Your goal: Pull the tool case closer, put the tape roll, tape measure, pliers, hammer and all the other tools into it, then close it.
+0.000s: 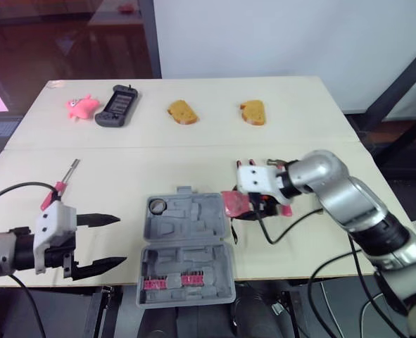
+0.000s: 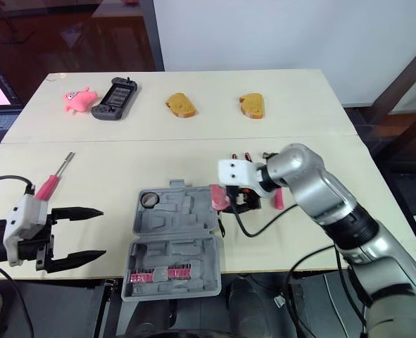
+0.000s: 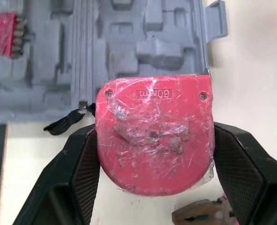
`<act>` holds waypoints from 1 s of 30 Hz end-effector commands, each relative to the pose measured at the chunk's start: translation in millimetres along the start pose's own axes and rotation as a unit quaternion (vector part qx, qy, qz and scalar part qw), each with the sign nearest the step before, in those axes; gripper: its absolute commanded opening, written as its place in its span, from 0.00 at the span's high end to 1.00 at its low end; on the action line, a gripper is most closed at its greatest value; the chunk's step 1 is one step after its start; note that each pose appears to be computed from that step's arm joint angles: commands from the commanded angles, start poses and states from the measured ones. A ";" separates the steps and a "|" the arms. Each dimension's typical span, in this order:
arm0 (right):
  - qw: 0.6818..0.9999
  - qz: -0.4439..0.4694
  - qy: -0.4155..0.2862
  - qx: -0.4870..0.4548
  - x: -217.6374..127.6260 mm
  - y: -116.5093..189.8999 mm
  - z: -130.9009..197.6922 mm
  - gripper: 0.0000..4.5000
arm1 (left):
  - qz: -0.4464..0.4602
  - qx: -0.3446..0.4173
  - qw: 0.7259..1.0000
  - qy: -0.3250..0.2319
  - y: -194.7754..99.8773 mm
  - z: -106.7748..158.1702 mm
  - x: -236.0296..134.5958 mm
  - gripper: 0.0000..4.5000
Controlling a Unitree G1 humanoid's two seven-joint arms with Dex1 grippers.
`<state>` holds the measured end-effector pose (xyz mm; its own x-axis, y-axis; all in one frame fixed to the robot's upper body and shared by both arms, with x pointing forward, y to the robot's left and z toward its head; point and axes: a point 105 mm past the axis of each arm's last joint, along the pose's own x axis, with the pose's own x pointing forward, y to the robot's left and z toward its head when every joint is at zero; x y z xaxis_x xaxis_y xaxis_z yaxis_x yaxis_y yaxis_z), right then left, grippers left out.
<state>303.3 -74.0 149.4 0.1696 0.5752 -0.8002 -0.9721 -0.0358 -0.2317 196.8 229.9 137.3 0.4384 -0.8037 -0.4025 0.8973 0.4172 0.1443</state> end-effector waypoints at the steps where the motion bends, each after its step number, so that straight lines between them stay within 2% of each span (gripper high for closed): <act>1: 0.999 0.012 0.029 0.011 5.0 -5.8 11.6 0.34 | 0.024 0.016 1.000 -0.001 -0.7 0.3 -4.4 0.00; 5: 0.998 0.001 0.058 0.014 19.3 -20.9 20.4 0.34 | 0.034 0.015 0.999 -0.001 -8.1 -4.8 -3.8 0.00; 16: 0.993 -0.016 0.106 -0.053 62.8 -33.8 19.2 0.34 | 0.069 0.012 0.998 0.002 -16.5 -9.3 -6.0 0.00; 22: 0.992 -0.022 0.112 -0.057 79.8 -34.6 14.3 0.34 | 0.068 0.014 0.998 0.011 -23.7 -11.8 -5.2 0.00; 30: 0.992 -0.011 0.117 -0.055 85.6 -29.7 8.7 0.34 | 0.070 0.013 0.997 0.015 -26.7 -13.9 -8.6 0.00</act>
<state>346.2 -20.1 91.3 0.2352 0.3642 -0.9011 -0.9503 -0.1083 -0.2919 168.7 230.9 114.7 0.5445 -0.7306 -0.4121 0.8341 0.5236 0.1738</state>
